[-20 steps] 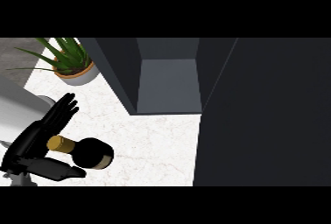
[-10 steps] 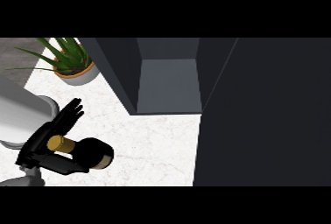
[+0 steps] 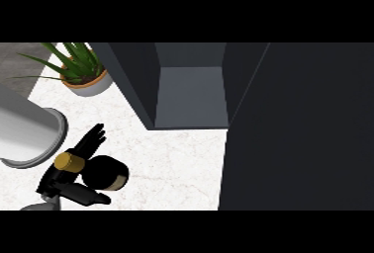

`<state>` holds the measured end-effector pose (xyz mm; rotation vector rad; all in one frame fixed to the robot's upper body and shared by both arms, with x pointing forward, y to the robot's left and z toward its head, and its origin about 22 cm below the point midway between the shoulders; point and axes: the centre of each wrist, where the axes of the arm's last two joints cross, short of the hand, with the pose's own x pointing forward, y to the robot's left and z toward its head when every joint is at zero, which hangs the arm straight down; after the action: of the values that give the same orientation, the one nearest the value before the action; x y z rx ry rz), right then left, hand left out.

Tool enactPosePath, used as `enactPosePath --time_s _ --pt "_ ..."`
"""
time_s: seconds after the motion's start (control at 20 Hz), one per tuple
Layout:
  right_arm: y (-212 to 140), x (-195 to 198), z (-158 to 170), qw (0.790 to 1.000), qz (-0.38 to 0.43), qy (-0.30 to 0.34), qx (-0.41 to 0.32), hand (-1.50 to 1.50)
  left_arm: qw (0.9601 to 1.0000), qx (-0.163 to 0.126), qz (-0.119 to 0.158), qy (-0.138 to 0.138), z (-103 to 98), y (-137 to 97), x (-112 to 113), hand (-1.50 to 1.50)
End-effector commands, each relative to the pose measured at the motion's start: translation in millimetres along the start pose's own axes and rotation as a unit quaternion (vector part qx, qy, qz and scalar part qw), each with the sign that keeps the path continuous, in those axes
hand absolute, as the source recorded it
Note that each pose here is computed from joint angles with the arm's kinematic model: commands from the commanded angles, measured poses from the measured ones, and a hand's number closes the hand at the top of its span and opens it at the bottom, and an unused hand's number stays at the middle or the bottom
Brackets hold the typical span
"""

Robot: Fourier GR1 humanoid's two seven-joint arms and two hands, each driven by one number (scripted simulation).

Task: Pick up the wine, place it into the cabinet and close the cabinet

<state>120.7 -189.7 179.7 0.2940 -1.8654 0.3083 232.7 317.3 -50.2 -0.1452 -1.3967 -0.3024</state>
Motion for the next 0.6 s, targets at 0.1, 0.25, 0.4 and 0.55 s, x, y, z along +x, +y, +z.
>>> enactPosePath --time_s 0.1,0.25,0.4,0.55 --pt "-1 53 34 0.999 -0.018 -0.044 0.015 -1.5 0.9999 -0.008 0.008 0.004 0 9 -26 -1.5" --pt "2 58 38 0.999 -0.014 -0.045 0.013 -1.5 0.9993 -0.004 0.036 0.01 9 1 -34 -1.5" --pt "3 51 31 0.999 -0.018 -0.041 -0.002 -1.5 0.9975 0.012 0.07 0.008 -16 -4 -38 -1.5" --pt "4 47 30 0.999 -0.018 -0.046 0.018 -1.5 0.9962 0.021 0.085 -0.004 -20 -13 -46 -1.5"
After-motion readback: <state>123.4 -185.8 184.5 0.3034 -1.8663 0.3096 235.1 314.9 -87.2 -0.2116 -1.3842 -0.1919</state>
